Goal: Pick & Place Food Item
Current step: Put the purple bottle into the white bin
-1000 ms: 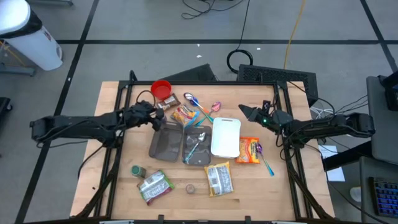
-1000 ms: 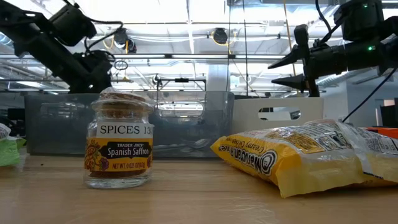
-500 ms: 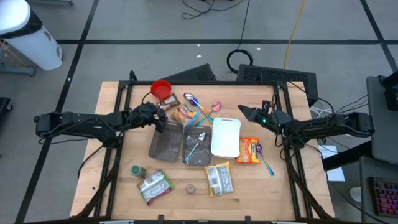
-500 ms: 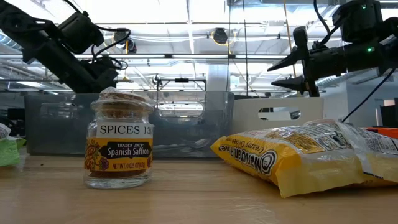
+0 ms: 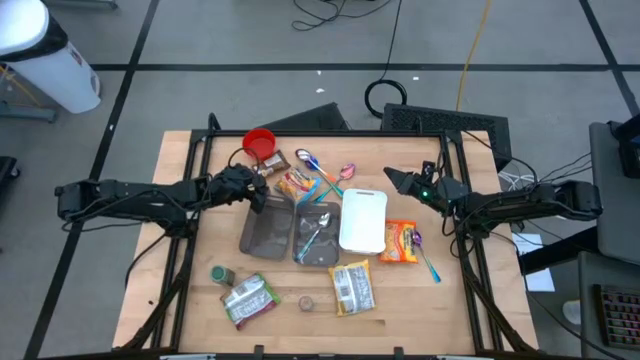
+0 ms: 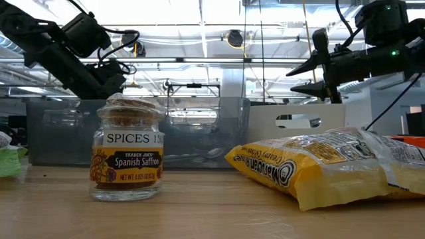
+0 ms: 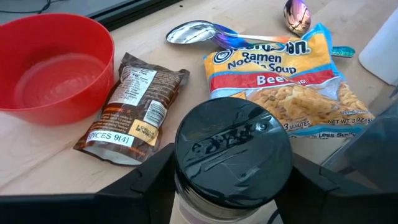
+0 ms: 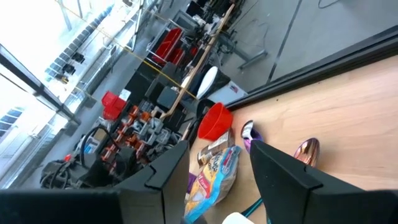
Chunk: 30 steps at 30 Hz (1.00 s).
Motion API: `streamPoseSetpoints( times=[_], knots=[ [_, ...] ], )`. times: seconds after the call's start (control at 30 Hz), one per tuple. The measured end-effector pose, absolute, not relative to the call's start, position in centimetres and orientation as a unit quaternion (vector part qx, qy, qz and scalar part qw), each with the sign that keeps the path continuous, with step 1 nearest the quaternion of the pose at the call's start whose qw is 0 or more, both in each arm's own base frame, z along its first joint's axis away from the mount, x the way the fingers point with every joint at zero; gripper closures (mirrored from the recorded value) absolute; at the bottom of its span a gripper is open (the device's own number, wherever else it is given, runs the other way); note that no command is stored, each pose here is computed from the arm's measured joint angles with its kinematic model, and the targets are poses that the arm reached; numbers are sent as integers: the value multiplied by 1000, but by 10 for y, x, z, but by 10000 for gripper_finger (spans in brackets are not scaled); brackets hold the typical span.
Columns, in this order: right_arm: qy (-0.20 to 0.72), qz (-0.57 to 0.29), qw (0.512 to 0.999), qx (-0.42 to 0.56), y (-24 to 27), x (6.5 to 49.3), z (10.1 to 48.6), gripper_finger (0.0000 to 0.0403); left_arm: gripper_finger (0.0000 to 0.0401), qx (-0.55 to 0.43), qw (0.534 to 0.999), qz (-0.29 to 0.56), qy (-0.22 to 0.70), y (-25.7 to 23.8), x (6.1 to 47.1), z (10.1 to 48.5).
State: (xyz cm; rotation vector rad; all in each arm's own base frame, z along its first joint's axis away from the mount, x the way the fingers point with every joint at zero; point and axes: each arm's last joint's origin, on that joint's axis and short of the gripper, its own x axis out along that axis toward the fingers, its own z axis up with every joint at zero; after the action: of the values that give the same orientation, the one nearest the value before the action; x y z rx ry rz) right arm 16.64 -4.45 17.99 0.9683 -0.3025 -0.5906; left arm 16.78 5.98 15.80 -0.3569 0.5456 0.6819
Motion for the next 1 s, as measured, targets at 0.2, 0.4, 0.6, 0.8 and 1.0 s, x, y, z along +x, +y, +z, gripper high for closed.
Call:
streamPoseSetpoints(
  times=[0.2, 0.4, 0.6, 0.8, 1.0],
  knots=[
    [-143, -278, 833, 457, -44, 166, 180, 239, 180, -167, 893, 333, 251, 64, 172, 169],
    [-142, -277, 833, 457, -44, 166, 180, 239, 183, -139, 899, 332, 249, 76, 179, 199],
    [-141, -276, 834, 457, -44, 166, 180, 239, 183, -120, 911, 291, 266, 85, 186, 246],
    [-138, -277, 839, 447, -44, 167, 180, 239, 183, -103, 940, 228, 233, 88, 187, 317],
    [-164, -254, 847, 437, -44, 167, 187, 239, 183, -130, 967, 137, 170, 87, 181, 370]
  ],
)
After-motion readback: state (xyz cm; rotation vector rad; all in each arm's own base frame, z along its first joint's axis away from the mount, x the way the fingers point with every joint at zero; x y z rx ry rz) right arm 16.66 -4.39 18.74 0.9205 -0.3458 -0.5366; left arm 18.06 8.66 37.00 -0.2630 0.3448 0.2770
